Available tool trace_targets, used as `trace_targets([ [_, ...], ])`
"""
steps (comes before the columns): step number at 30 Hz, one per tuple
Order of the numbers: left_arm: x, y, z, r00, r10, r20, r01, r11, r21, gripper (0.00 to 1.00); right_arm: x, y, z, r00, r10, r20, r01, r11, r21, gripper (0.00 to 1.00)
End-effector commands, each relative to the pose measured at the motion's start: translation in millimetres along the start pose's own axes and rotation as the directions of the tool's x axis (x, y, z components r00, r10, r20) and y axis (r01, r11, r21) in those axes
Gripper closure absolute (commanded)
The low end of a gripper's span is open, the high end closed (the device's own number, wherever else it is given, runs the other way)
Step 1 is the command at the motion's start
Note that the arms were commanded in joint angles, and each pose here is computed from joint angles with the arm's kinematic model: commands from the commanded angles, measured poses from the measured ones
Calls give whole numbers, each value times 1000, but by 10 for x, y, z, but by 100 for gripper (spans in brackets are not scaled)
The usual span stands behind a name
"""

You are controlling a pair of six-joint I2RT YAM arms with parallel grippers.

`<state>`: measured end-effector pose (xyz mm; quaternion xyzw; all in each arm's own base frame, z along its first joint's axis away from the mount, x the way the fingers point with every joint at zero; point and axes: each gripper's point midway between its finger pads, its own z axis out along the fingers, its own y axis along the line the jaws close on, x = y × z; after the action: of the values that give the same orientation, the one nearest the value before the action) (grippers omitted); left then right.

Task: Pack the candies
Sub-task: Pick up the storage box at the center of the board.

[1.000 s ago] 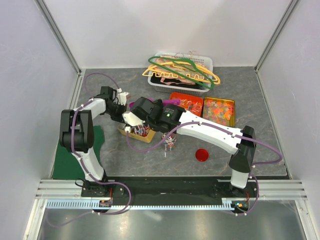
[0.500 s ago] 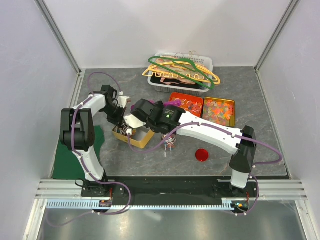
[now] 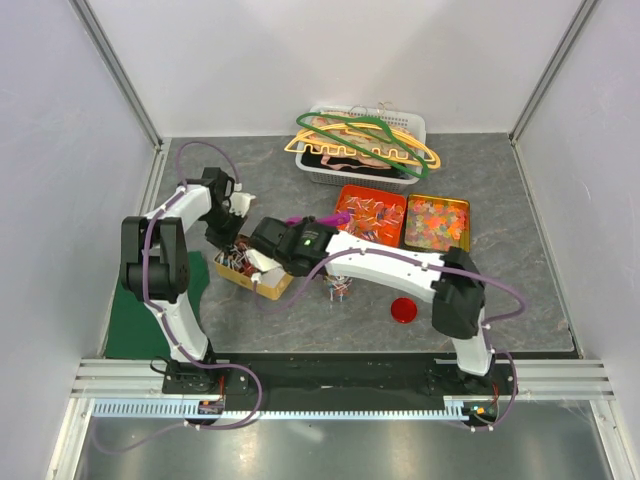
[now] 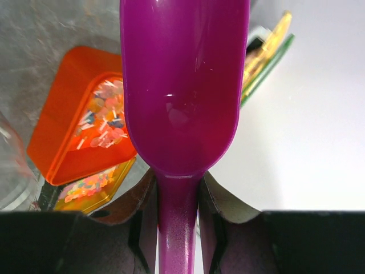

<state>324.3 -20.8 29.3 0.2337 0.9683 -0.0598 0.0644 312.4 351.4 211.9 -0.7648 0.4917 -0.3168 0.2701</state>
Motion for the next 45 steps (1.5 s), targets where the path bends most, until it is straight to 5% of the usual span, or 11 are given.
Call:
trace_targets([
  [1, -126, 224, -160, 997, -32, 67, 41, 989, -144, 98, -156, -19, 142, 999, -13, -51, 15, 999, 31, 100],
  [33, -298, 314, -209, 977, -86, 195, 131, 963, -235, 98, -696, 631, 724, 983, -63, -174, 41, 992, -123, 100],
  [45, -300, 330, -288, 962, -93, 257, 163, 950, -267, 98, -929, 746, 904, 984, 77, -162, -93, 991, -96, 100],
])
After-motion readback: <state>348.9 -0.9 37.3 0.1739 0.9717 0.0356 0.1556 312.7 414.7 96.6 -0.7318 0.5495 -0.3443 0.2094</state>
